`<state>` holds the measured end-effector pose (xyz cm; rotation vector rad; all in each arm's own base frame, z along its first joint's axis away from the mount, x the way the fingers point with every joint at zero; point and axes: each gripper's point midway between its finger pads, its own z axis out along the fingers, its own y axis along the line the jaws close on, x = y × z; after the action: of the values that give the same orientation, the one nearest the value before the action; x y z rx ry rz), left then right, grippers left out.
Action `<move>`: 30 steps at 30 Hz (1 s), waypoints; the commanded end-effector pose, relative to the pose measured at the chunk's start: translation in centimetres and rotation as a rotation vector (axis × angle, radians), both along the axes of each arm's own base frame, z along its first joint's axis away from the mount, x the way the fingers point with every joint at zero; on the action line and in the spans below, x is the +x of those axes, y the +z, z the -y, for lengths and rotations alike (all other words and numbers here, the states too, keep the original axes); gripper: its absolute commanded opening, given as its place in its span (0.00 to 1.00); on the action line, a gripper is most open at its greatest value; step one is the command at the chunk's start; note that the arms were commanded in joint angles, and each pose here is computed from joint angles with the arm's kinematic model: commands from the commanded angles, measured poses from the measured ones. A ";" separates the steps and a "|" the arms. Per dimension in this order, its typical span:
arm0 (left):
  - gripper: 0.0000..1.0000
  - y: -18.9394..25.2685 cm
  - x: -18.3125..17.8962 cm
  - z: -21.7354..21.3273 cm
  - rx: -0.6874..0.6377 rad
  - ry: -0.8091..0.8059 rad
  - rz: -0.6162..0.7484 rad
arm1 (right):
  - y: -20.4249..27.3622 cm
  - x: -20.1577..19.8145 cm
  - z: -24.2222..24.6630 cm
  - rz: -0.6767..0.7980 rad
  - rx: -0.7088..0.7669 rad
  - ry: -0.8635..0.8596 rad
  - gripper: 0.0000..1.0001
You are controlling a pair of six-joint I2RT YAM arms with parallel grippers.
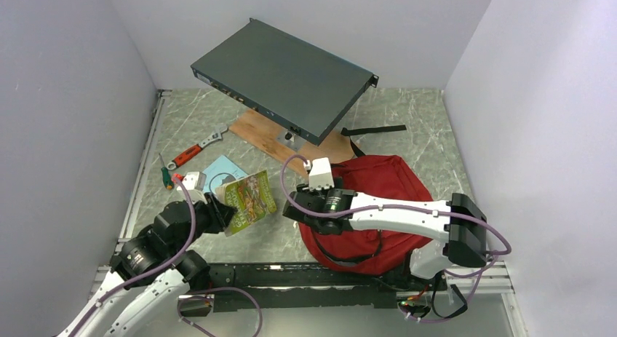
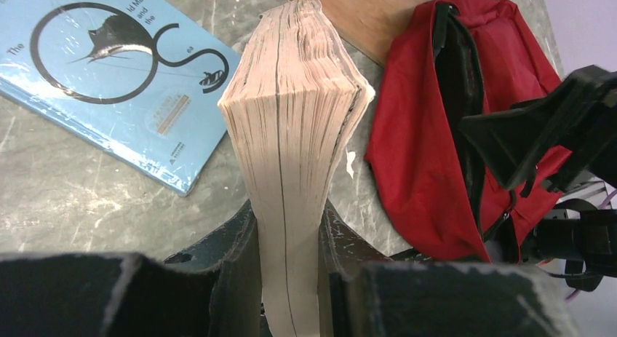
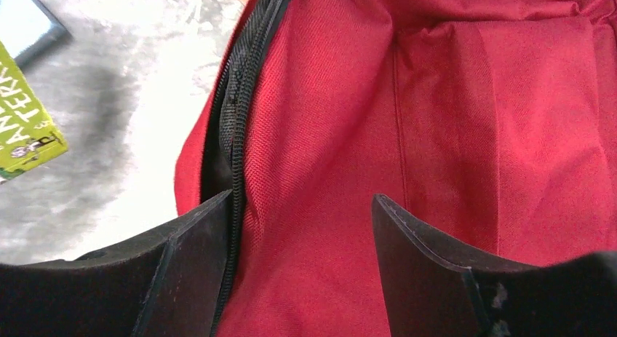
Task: Pack the student bag
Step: Place the book in the student bag.
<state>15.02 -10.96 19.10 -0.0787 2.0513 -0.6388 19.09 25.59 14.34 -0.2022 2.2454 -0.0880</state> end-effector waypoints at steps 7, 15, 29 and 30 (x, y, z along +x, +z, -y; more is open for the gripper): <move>0.00 5.1 0.6 3.3 -0.134 -0.113 0.093 | -3.6 0.0 -0.6 -0.020 -0.024 0.051 0.47; 0.00 8.2 -1.4 6.4 -0.183 -0.330 0.095 | 3.0 0.1 -0.1 -0.086 0.295 0.331 0.00; 0.00 6.5 -3.9 14.0 -0.580 -0.603 -0.186 | 10.0 -0.7 0.6 -0.203 0.821 0.633 0.00; 0.00 6.2 -4.0 14.3 -0.590 -0.617 -0.202 | 10.4 -0.3 0.9 -0.202 0.839 0.612 0.00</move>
<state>11.61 -22.93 21.54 0.1492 2.1429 -1.3927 19.48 22.55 19.48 -0.3936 2.2783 0.8901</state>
